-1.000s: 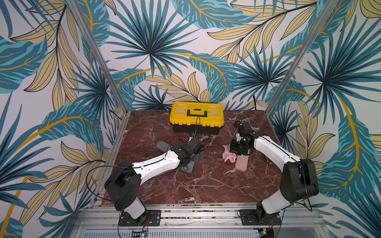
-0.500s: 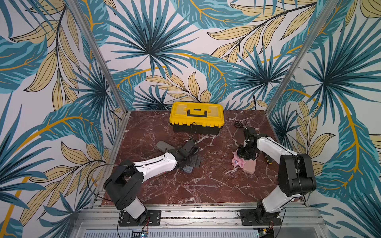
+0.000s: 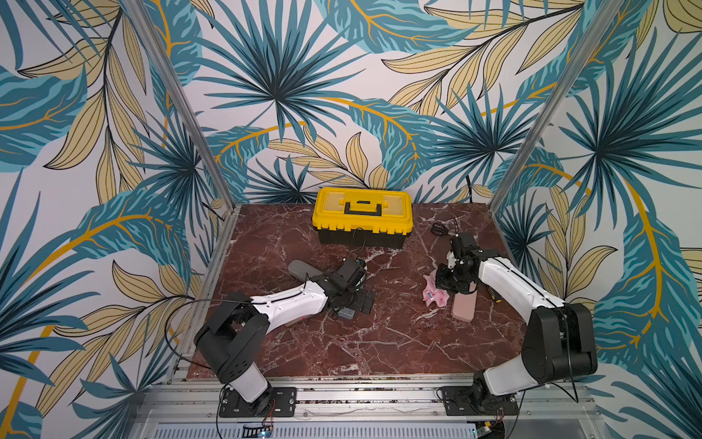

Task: Wipe the eyeglass case
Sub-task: Move the eyeglass case from the center of the board.

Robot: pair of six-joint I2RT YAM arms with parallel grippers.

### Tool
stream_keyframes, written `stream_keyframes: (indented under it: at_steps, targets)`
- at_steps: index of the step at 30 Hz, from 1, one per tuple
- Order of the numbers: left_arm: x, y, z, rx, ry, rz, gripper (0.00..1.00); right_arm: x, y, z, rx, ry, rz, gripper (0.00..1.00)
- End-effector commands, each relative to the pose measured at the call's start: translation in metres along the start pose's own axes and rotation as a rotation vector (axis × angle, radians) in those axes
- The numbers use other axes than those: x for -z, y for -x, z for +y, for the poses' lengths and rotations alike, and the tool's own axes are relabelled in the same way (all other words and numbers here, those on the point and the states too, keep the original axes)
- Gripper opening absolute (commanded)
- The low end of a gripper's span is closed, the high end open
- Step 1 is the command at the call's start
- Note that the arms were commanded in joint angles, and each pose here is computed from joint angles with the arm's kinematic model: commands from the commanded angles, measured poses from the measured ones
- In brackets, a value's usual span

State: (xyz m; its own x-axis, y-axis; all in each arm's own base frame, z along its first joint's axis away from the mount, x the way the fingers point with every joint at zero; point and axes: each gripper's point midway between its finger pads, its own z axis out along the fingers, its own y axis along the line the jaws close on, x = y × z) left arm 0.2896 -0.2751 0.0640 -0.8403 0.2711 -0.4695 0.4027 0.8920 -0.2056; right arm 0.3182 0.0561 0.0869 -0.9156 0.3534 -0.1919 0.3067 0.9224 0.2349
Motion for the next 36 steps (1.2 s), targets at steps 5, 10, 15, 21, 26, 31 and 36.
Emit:
stream_keyframes:
  at_steps: [5, 10, 15, 21, 26, 31, 36]
  targets:
    - [0.031, 0.012, 0.030, -0.057, 0.226, -0.020, 1.00, -0.012, -0.017, 0.006, -0.018, 0.022, 0.046, 0.00]
    - [0.026, 0.009, 0.043, -0.040, 0.277, -0.023, 1.00, -0.018, -0.015, 0.018, -0.011, 0.038, 0.058, 0.00]
    - [0.003, 0.010, 0.036, -0.052, 0.240, -0.008, 1.00, -0.013, -0.010, 0.027, 0.010, 0.042, 0.054, 0.00]
    - [-0.018, 0.014, 0.035, -0.035, 0.182, -0.018, 1.00, -0.013, -0.013, 0.026, 0.008, 0.040, 0.055, 0.00]
    - [-0.032, 0.010, 0.030, -0.032, 0.100, -0.025, 0.91, -0.015, -0.016, 0.024, 0.004, 0.038, 0.062, 0.00]
    - [-0.041, 0.010, 0.007, -0.097, -0.036, -0.044, 0.74, -0.014, -0.015, 0.022, 0.012, 0.028, 0.060, 0.00]
    - [-0.038, 0.014, -0.006, -0.188, -0.078, -0.050, 0.62, -0.012, -0.015, 0.020, 0.015, 0.019, 0.057, 0.00]
